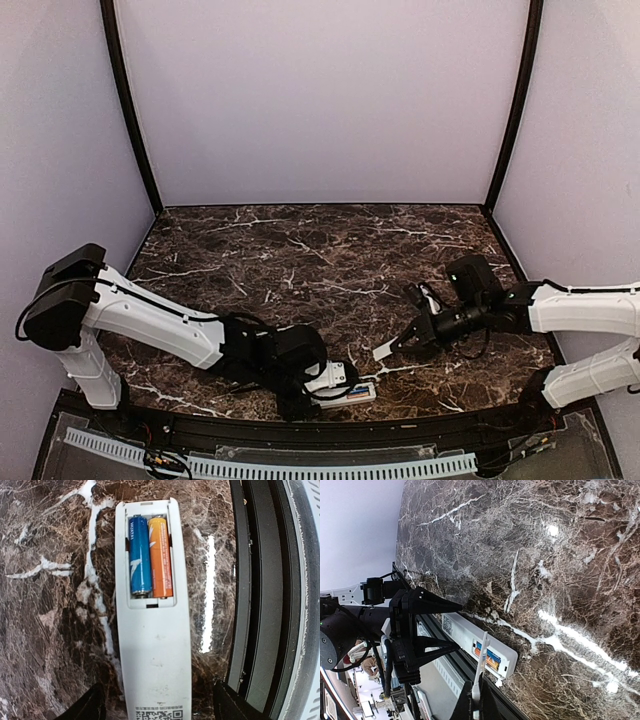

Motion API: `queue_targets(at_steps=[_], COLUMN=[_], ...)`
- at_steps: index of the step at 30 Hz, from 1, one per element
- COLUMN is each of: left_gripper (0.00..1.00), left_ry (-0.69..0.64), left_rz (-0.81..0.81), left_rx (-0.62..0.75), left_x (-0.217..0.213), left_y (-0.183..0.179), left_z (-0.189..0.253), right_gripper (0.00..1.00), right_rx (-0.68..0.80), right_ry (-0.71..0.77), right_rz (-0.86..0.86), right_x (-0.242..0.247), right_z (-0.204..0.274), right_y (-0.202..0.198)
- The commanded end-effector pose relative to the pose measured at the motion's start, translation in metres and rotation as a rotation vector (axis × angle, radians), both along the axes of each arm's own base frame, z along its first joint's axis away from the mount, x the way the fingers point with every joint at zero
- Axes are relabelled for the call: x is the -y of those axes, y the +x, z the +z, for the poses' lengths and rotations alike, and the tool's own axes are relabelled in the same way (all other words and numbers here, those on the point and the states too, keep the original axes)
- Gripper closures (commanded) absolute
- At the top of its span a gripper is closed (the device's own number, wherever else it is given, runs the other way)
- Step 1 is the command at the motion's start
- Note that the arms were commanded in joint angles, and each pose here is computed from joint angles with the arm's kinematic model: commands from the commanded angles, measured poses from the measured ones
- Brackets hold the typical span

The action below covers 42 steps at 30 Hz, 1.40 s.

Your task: Load the batteries into the remote control

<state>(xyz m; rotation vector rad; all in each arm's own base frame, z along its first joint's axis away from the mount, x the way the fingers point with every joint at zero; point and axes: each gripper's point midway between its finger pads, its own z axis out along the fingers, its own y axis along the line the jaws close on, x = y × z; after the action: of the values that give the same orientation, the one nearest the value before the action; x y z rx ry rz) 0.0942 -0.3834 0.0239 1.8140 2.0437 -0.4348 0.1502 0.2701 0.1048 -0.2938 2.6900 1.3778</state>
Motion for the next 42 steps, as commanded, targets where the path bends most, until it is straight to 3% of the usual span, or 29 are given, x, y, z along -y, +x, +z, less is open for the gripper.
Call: queue_targets(at_steps=[1,10,18,24,30,42], left_gripper=[0.35,0.54,0.71,0.82,0.83,0.84], left_ry=[0.034,0.059,0.056,0.035,0.011,0.006], left_rz=[0.017,0.105,0.245,0.305,0.327,0.292], left_rx=[-0.026,-0.028,-0.048,-0.043,0.000,-0.052], left_x=[-0.006,-0.015,-0.021,-0.011,0.011,0.016], left_y=[-0.001,0.005,0.012,0.019,0.034,0.032], left_z=[-0.006,-0.013,-0.012,-0.011,-0.018,-0.019], right_gripper=[1.00,1.00,1.00,1.00,1.00,1.00], right_rx=[-0.005,0.009,-0.059,0.006,-0.058,-0.084], right_ry=[-0.004,0.042,0.158,0.244,0.232,0.196], right_rz=[0.003,0.027,0.033,0.043,0.104,0.161], right_x=[0.000,-0.009,-0.010,-0.020,-0.028,-0.035], right_z=[-0.005,0.006,0.001,0.016,0.000,-0.013], right_y=[0.002,0.006,-0.014,-0.012,-0.016,-0.012])
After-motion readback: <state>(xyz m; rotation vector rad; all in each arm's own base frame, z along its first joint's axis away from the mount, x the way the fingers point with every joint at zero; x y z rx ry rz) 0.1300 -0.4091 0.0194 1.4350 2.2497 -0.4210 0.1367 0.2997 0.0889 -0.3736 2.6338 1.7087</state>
